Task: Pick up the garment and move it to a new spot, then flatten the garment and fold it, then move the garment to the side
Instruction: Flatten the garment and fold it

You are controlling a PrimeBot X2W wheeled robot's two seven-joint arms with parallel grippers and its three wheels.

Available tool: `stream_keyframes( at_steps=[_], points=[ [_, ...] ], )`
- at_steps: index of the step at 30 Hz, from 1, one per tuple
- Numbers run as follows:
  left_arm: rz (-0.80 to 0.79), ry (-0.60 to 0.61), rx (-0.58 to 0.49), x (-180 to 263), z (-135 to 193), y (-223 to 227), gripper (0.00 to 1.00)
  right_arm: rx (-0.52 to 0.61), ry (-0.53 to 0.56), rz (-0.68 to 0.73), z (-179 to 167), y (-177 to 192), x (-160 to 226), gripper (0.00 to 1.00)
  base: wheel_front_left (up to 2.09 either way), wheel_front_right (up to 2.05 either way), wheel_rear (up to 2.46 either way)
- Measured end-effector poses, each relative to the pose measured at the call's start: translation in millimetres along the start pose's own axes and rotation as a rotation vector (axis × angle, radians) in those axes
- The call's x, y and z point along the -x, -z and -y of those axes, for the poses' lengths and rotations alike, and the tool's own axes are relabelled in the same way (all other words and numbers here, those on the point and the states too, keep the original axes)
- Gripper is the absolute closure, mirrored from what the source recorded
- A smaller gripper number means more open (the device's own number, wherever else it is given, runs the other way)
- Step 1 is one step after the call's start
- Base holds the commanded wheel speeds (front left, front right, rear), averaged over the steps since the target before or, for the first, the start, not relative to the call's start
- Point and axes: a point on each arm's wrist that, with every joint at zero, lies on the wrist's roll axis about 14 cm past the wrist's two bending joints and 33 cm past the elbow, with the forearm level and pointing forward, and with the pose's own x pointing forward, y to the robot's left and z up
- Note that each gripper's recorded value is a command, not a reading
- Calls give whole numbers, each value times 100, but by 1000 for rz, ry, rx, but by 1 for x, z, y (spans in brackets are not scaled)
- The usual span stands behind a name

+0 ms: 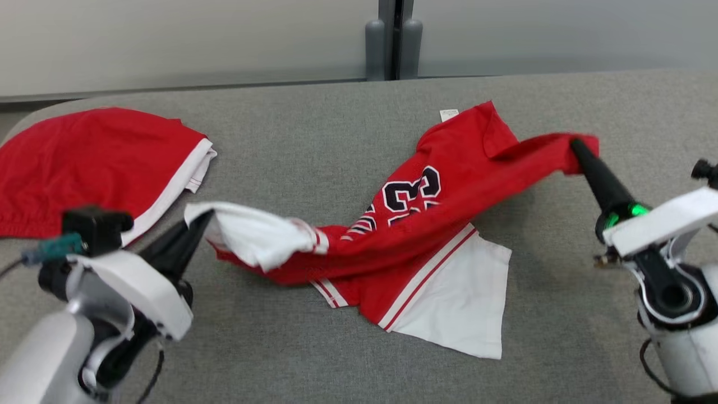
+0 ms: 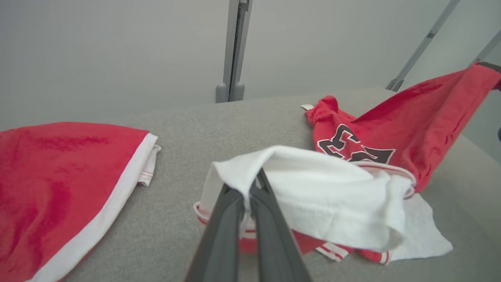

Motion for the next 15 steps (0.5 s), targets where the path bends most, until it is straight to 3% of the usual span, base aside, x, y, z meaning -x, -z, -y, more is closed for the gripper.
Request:
stream_keyframes(
  at_steps=[15],
  points=[
    [227, 1, -133, -158, -51, -180, 100, -7, -162, 272, -34, -149, -147, 100, 0, 0, 0]
  ],
)
